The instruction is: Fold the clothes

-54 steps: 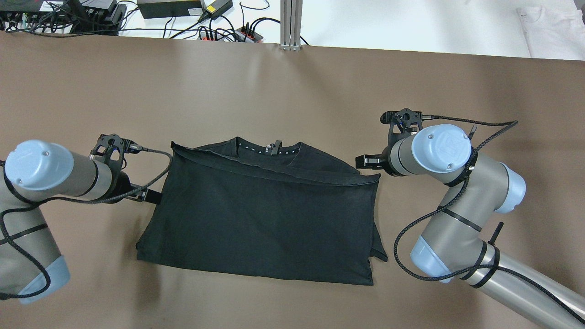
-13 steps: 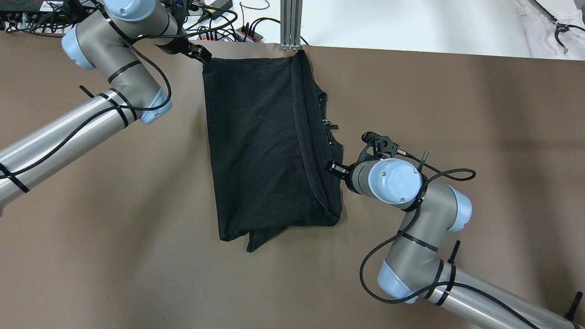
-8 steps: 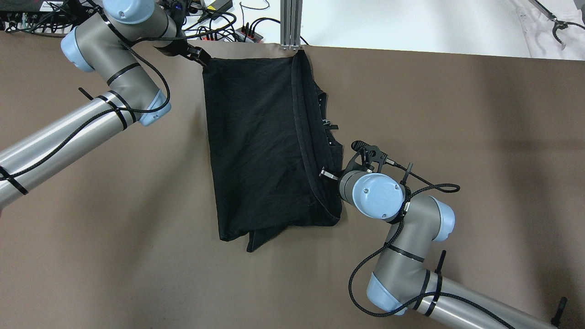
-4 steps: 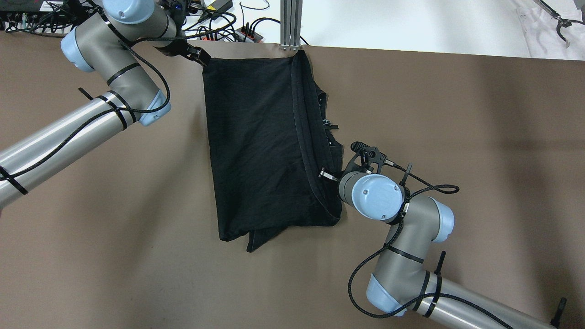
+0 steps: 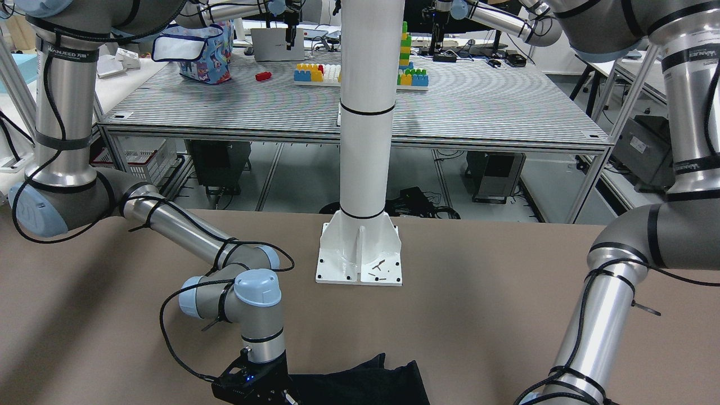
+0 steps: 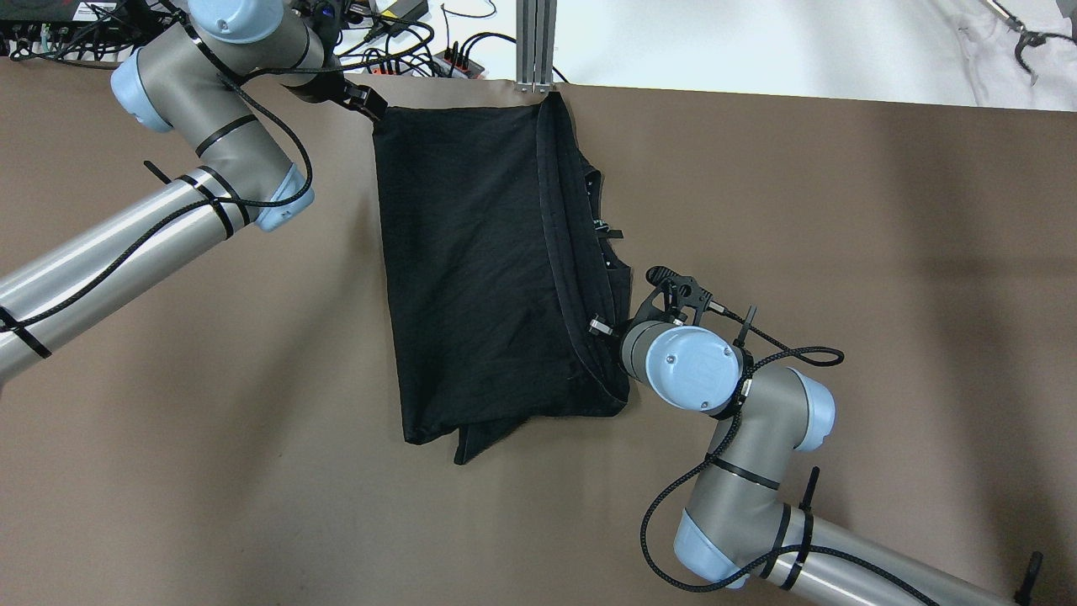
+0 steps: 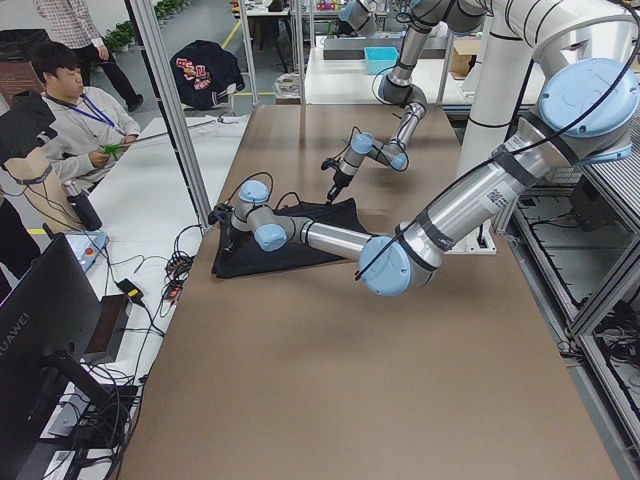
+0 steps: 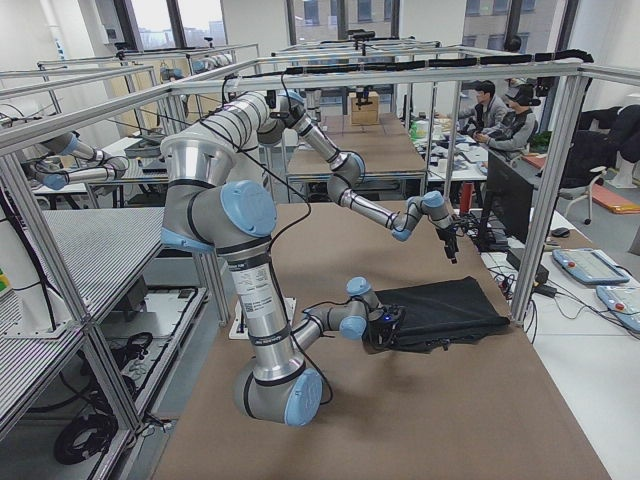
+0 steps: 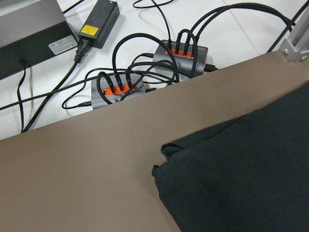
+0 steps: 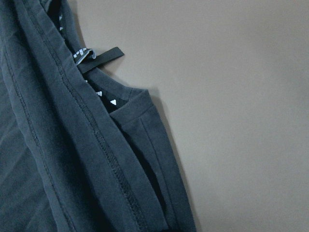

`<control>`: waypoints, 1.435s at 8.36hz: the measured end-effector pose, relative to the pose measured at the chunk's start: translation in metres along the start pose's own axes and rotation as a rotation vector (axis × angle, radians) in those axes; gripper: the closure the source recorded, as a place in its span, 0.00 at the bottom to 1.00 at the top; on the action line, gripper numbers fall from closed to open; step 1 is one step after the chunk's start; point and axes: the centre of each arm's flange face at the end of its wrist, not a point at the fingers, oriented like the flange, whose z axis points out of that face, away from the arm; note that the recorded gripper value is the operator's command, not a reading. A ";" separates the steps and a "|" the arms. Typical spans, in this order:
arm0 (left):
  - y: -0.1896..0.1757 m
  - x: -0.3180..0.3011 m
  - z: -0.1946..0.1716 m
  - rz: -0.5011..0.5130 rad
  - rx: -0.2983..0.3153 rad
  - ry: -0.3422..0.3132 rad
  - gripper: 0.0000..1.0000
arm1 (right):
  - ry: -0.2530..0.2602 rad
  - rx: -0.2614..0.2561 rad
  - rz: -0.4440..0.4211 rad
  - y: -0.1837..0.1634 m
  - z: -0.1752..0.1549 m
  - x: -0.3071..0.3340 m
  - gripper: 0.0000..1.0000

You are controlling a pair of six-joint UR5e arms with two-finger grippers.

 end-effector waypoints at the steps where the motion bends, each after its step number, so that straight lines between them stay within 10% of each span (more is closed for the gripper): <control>1: 0.000 0.000 0.000 0.000 0.000 0.000 0.00 | 0.000 -0.003 -0.002 0.000 -0.001 0.000 0.39; 2: 0.000 0.000 0.000 -0.001 0.000 0.000 0.00 | 0.000 -0.006 -0.011 0.000 -0.001 0.001 0.14; 5: 0.001 -0.001 0.001 -0.001 -0.001 -0.001 0.00 | 0.006 -0.008 -0.141 0.000 0.001 0.005 0.14; 7: 0.001 0.000 0.001 0.000 -0.002 -0.001 0.00 | 0.012 -0.004 -0.160 0.000 0.003 0.007 0.37; 10: 0.003 -0.002 0.002 -0.001 -0.005 -0.002 0.00 | 0.015 -0.001 -0.117 0.000 0.004 0.006 1.00; 12: 0.004 -0.002 0.003 -0.001 -0.005 -0.002 0.00 | 0.012 -0.001 -0.069 0.000 0.004 0.004 1.00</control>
